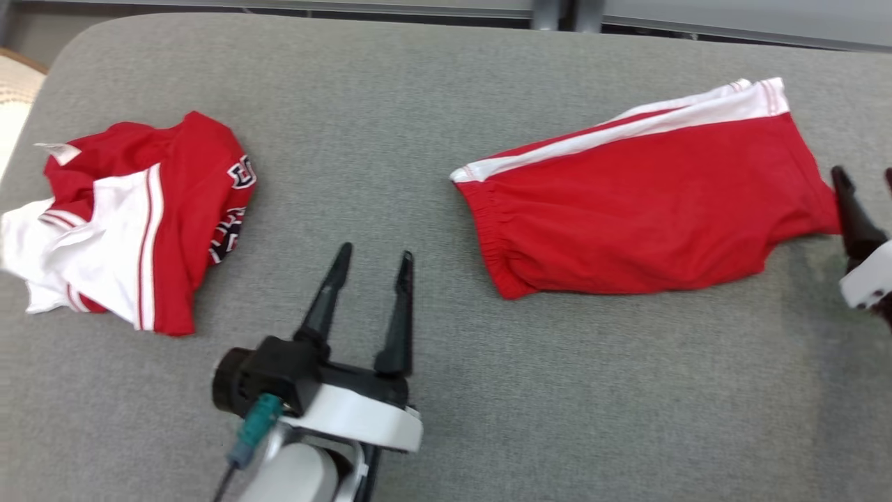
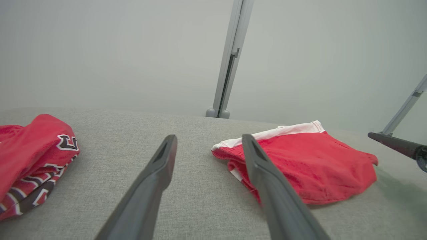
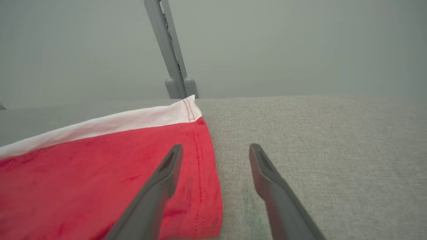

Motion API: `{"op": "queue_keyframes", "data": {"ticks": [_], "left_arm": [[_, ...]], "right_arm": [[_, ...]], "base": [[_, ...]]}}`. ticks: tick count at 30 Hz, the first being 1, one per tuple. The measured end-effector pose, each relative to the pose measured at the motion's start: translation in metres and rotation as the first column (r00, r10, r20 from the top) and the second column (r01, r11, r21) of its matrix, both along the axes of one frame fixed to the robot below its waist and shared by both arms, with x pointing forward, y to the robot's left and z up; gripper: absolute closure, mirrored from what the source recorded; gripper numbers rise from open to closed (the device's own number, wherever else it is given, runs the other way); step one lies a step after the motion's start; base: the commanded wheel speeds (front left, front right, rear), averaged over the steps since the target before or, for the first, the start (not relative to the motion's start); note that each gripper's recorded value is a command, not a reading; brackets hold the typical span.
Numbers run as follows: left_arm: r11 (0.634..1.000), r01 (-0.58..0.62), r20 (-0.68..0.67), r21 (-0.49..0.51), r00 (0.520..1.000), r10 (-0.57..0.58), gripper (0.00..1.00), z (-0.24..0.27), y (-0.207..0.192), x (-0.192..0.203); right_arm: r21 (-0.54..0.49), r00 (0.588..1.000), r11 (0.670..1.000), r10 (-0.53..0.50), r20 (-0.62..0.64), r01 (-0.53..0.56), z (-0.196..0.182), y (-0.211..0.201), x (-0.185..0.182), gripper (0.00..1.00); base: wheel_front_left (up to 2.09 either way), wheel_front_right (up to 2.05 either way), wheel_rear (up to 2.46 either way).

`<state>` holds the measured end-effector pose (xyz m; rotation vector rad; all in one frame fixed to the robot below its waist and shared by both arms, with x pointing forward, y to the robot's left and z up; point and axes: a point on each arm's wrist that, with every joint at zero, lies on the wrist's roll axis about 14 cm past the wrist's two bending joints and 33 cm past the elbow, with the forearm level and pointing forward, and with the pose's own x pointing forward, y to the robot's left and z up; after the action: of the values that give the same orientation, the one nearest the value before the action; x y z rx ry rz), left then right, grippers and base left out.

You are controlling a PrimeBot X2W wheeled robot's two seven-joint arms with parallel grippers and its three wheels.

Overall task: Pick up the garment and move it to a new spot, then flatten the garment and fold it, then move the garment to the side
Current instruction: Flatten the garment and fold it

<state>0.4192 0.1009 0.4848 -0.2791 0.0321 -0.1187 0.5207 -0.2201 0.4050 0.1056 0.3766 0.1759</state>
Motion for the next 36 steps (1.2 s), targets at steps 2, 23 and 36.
{"op": "queue_keyframes", "data": {"ticks": [2,23,36], "left_arm": [[1.0,0.001,0.012,0.002,1.0,-0.001,0.0,0.002,-0.005,-0.006],[0.997,0.026,-0.024,0.075,0.999,-0.025,0.0,-0.022,-0.004,-0.009],[0.996,0.066,-0.04,0.058,0.997,-0.064,0.0,-0.029,-0.016,-0.006]], "right_arm": [[-0.037,1.0,0.999,-0.008,-0.006,0.007,0.004,-0.004,0.015,0.0],[-0.127,0.954,0.99,0.024,-0.299,-0.065,-0.064,0.026,0.035,0.0],[-0.091,0.958,0.993,0.045,-0.285,-0.074,-0.064,0.034,0.038,1.0]], "base": [[0.0,0.0,0.0],[0.0,0.0,0.0],[0.0,0.0,0.0]]}}
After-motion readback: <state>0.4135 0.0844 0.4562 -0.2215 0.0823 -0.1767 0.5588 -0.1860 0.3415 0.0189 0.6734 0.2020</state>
